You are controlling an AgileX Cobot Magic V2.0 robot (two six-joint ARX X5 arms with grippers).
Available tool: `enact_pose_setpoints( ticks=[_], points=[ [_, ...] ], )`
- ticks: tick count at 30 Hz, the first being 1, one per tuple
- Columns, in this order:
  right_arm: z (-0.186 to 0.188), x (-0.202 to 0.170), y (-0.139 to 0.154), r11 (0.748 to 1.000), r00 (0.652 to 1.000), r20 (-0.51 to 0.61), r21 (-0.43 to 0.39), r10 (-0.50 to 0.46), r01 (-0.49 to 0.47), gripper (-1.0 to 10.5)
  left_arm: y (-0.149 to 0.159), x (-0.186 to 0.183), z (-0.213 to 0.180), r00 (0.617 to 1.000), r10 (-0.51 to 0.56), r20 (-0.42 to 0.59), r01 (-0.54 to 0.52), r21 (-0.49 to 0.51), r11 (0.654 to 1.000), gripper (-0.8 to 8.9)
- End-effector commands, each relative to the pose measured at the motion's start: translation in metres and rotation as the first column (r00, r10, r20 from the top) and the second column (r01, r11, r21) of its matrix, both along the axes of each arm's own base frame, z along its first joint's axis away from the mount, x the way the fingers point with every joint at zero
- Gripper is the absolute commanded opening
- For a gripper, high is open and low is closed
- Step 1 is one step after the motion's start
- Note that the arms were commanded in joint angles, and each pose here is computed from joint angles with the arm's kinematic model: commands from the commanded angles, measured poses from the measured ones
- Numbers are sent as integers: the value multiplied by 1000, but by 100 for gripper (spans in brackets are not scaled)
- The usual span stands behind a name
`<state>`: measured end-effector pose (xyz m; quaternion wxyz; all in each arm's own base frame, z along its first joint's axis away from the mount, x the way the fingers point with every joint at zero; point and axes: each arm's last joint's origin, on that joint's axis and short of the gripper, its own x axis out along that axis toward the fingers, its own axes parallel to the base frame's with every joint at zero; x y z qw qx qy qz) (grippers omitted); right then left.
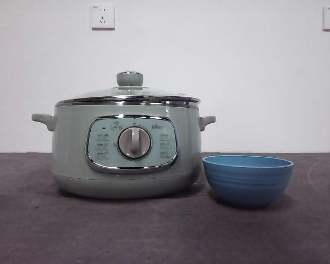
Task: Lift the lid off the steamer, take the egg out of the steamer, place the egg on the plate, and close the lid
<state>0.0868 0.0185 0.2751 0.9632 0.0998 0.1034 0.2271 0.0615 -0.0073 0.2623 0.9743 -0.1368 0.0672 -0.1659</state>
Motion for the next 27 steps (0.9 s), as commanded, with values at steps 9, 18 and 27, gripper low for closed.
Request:
enact_pose_setpoints(
  ticks=[9,18,27],
  points=[
    [71,17,7,956,953,-198,-137,231,-260,-11,-4,-2,48,983,-148,-107,157,83,984,-7],
    [68,30,11,908,845,-433,-126,313,-401,-11,-4,3,67,938,-217,-269,259,130,957,-7],
    [68,33,13,908,840,-442,-115,316,-403,110,-4,6,67,929,-217,-300,262,118,958,68]
  ],
)
